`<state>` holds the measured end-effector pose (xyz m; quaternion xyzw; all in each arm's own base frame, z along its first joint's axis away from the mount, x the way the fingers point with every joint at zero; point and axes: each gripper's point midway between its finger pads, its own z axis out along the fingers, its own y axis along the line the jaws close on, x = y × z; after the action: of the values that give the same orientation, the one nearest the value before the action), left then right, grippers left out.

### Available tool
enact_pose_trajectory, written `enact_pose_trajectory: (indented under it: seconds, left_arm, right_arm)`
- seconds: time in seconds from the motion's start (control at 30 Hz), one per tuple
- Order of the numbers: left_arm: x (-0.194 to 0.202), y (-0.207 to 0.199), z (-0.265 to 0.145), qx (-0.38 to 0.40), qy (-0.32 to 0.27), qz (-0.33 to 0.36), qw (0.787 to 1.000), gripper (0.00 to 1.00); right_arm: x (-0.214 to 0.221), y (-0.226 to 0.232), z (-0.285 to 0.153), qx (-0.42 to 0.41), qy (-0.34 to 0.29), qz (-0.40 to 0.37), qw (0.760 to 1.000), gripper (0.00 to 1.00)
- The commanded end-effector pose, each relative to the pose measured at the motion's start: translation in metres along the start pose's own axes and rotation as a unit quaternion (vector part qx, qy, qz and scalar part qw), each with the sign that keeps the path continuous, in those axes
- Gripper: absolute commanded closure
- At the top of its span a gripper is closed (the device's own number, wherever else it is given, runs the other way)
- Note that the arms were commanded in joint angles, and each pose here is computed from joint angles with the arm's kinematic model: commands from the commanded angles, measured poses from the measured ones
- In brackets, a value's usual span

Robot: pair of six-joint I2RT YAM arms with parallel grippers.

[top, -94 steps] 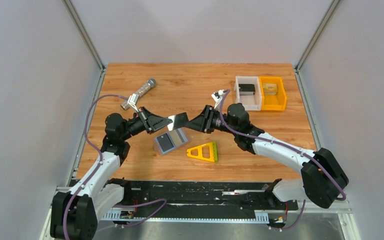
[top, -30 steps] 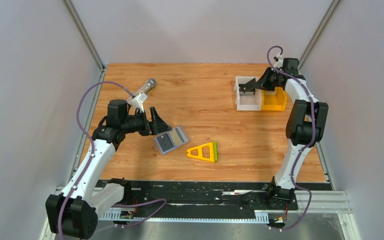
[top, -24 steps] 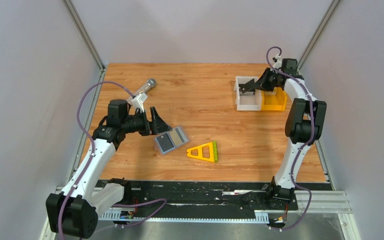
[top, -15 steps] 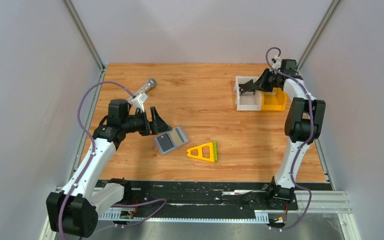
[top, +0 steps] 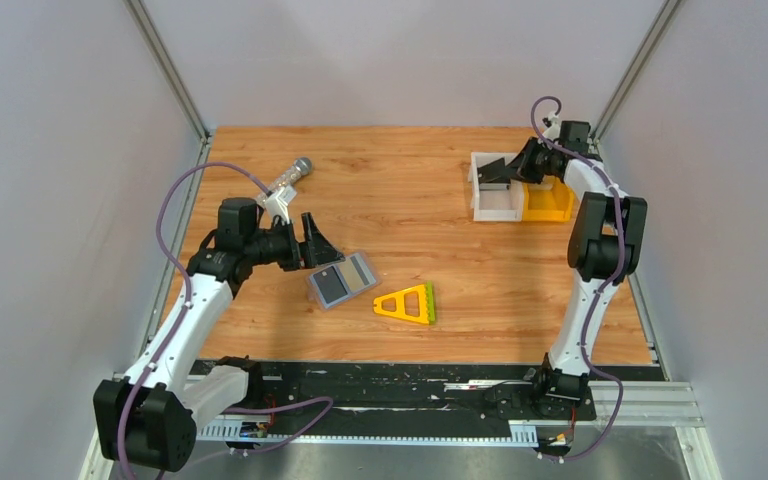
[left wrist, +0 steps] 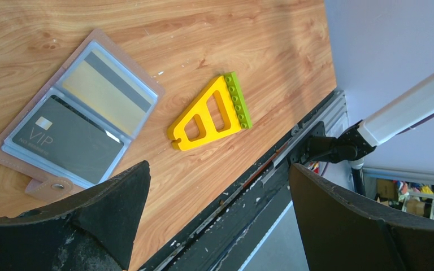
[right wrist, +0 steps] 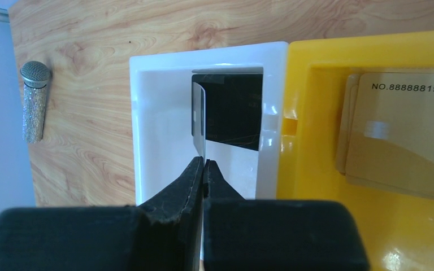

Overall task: Take the credit cards out of the card holder
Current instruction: Place the credit card in the storage box.

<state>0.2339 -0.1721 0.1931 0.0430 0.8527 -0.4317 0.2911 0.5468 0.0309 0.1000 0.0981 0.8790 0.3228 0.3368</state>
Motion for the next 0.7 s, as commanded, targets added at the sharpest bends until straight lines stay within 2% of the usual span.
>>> enact_pose_trajectory:
  seconds: [0.0, 0.3, 0.5, 0.67]
  left_arm:
    - [-0.016, -0.012, -0.003, 0.012, -0.019, 0.025, 0.999, 0.0]
    - [-0.019, -0.009, 0.0, 0.008, -0.019, 0.019, 1.0, 0.0]
    - [-0.019, -0.004, 0.001, -0.004, -0.023, 0.011, 1.0, 0.0]
    - [-0.014, 0.021, 0.0, -0.073, -0.02, -0.019, 0.997, 0.0]
  right_arm:
    - [-0.02, 0.001, 0.005, -0.016, -0.027, -0.007, 0.999, 0.98]
    - [-0.032, -0.008, 0.004, 0.002, -0.047, -0.006, 0.999, 0.83]
    - [-0.033, -0.009, 0.003, 0.007, -0.05, -0.006, 0.999, 0.82]
    - [-0.041, -0.008, -0.004, 0.021, -0.062, -0.005, 0.998, 0.79]
